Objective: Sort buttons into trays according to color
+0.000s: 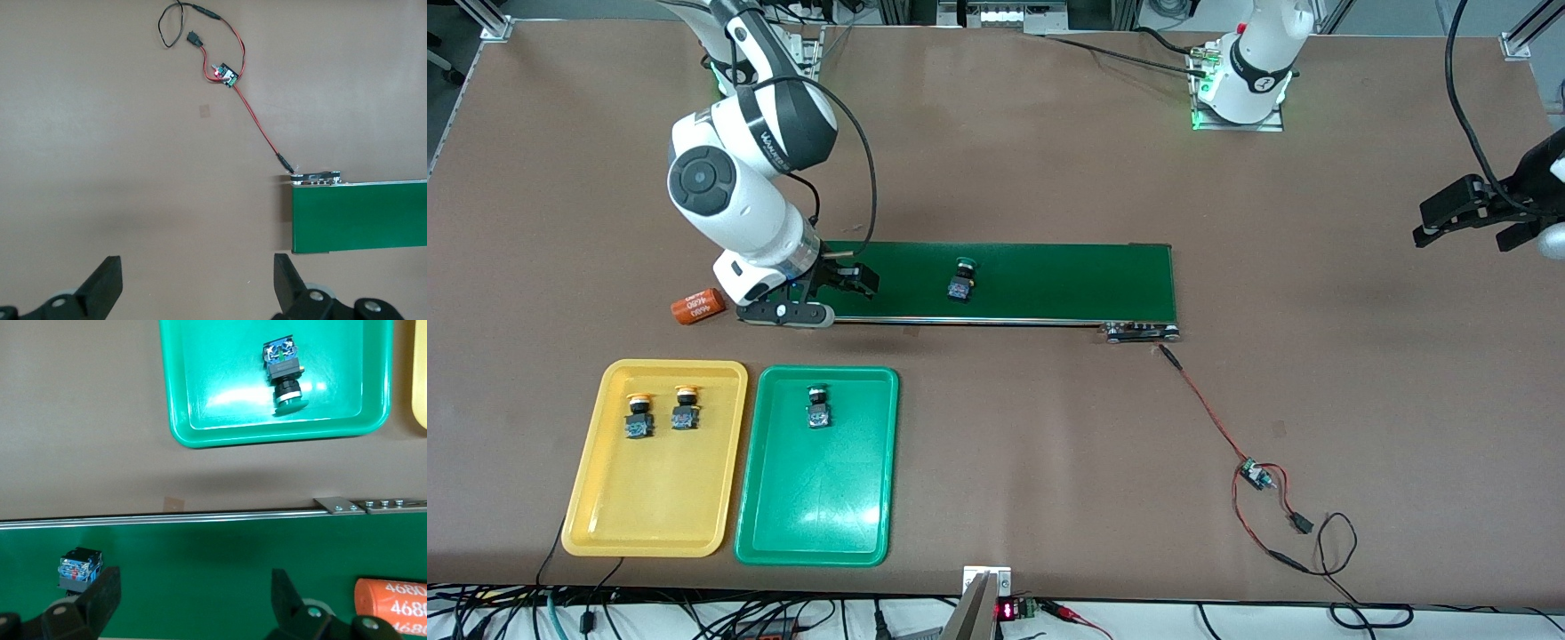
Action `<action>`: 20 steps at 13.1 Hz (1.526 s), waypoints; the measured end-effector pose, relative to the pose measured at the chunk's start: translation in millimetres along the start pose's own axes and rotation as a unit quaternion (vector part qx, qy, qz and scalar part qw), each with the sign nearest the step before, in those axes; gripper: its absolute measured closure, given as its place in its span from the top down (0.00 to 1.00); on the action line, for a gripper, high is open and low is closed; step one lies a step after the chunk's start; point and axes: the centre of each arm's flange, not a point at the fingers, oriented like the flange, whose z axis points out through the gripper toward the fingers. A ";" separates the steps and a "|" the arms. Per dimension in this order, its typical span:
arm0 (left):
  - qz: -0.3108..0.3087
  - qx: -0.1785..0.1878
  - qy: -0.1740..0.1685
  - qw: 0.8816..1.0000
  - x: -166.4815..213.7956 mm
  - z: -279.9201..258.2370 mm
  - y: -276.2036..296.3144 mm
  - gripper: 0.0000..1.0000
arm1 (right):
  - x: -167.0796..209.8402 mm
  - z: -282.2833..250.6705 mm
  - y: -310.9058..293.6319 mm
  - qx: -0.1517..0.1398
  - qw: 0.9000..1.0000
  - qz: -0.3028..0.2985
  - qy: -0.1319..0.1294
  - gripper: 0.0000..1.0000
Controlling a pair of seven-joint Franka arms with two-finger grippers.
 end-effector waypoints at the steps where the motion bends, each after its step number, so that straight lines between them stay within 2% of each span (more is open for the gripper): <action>1: 0.000 0.000 -0.001 1.000 0.0 1.4 -0.1 1.00 | -9.1 1.1 6.2 -0.001 1.000 0.001 0.006 1.00; 6: -0.001 0.000 0.010 1.000 1.1 13.5 -0.7 1.00 | -40.0 -9.3 19.8 -0.008 1.000 0.011 0.012 1.00; 12: -0.002 -0.001 0.022 1.000 -20.0 21.1 -1.3 1.00 | -68.8 18.9 -5.8 -0.019 1.000 0.005 -0.010 1.00; 15: -0.014 -0.001 0.008 1.000 -27.2 30.7 -1.3 1.00 | -71.6 35.7 -14.4 -0.018 1.000 -0.004 -0.011 1.00; 20: -0.023 -0.002 -0.020 1.000 -43.2 47.7 -1.5 1.00 | -82.7 62.2 -29.4 -0.034 0.999 -0.024 -0.017 1.00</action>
